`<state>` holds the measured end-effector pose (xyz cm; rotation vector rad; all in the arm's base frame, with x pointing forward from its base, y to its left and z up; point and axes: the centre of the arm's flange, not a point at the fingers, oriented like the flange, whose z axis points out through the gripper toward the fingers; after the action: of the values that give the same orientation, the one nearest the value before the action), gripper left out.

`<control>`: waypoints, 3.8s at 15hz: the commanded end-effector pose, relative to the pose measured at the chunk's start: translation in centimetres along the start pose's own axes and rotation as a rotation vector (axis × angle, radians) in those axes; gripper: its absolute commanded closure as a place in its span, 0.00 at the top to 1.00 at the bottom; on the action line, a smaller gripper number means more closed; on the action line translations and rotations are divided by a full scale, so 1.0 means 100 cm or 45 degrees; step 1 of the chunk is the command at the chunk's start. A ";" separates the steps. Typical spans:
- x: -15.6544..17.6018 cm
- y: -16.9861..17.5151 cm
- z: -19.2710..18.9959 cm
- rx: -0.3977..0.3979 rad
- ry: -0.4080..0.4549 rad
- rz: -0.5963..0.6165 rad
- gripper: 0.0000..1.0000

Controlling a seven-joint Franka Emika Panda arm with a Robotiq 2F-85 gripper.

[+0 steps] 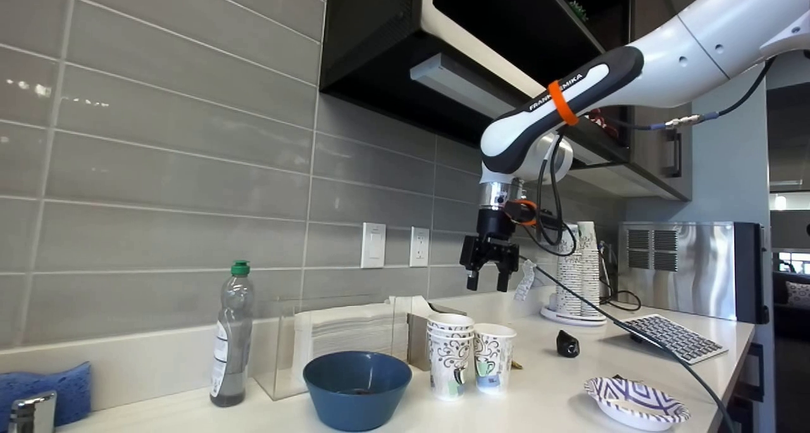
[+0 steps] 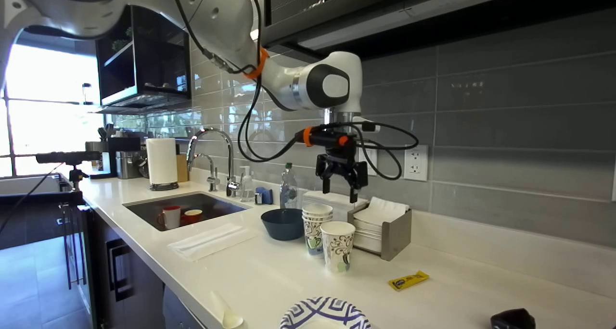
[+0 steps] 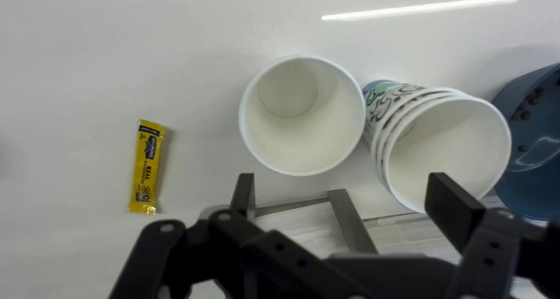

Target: Stack the cups together

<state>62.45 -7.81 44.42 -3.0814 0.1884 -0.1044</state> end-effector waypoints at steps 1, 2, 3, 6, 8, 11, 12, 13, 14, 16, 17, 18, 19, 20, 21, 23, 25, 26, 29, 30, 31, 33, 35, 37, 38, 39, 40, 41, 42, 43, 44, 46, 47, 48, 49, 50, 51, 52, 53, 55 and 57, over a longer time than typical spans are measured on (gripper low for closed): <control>-0.021 0.018 0.015 -0.034 0.029 0.004 1.00; -0.022 0.021 0.019 -0.039 0.032 0.002 1.00; -0.023 0.026 0.024 -0.045 0.029 0.003 1.00; -0.022 0.029 0.040 -0.039 0.045 -0.013 1.00; -0.023 0.031 0.046 -0.037 0.056 -0.019 1.00; -0.029 0.035 0.054 -0.039 0.055 -0.029 1.00; -0.032 0.037 0.057 -0.042 0.053 -0.027 1.00; -0.034 0.040 0.058 -0.044 0.051 -0.025 1.00; -0.030 0.039 0.062 -0.042 0.048 -0.025 1.00; -0.032 0.041 0.066 -0.040 0.038 -0.024 0.74; -0.033 0.041 0.068 -0.038 0.033 -0.026 0.66; -0.034 0.041 0.069 -0.037 0.028 -0.029 0.59; -0.035 0.041 0.071 -0.034 0.023 -0.030 0.50; -0.036 0.041 0.072 -0.033 0.017 -0.033 0.44; -0.038 0.041 0.074 -0.032 0.012 -0.035 0.38; -0.039 0.042 0.072 -0.031 0.011 -0.035 0.23; -0.037 0.042 0.071 -0.033 0.013 -0.037 0.09; -0.037 0.042 0.069 -0.035 0.015 -0.038 0.01; -0.040 0.045 0.055 -0.046 0.029 -0.035 0.00; -0.040 0.046 0.047 -0.050 0.037 -0.035 0.00; -0.035 0.045 0.038 -0.060 0.051 -0.036 0.01; -0.036 0.047 0.011 -0.088 0.083 -0.042 0.01; -0.037 0.047 -0.014 -0.109 0.116 -0.058 0.01; -0.044 0.044 -0.045 -0.108 0.159 -0.071 0.01; -0.046 0.040 -0.060 -0.103 0.179 -0.075 0.01; -0.048 0.036 -0.074 -0.088 0.198 -0.079 0.01; -0.049 0.031 -0.086 -0.075 0.212 -0.085 0.01; -0.051 0.026 -0.096 -0.063 0.223 -0.096 0.01; -0.052 0.020 -0.106 -0.051 0.231 -0.108 0.01; -0.053 0.016 -0.111 -0.035 0.234 -0.117 0.01; -0.054 0.010 -0.117 -0.021 0.238 -0.129 0.01; -0.053 0.000 -0.121 0.016 0.236 -0.148 0.01; -0.052 -0.005 -0.122 0.033 0.232 -0.158 0.01; -0.051 -0.010 -0.121 0.057 0.227 -0.170 0.01; -0.050 -0.014 -0.120 0.075 0.221 -0.182 0.01; -0.050 -0.018 -0.118 0.096 0.216 -0.194 0.01; -0.049 -0.021 -0.116 0.112 0.212 -0.205 0.01; -0.048 -0.023 -0.113 0.126 0.209 -0.214 0.01; -0.047 -0.024 -0.108 0.137 0.209 -0.230 0.01; -0.045 -0.023 -0.099 0.159 0.193 -0.240 0.01; -0.042 -0.022 -0.093 0.166 0.181 -0.246 0.01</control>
<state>57.05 -5.30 54.06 -2.9852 -0.0766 -0.3568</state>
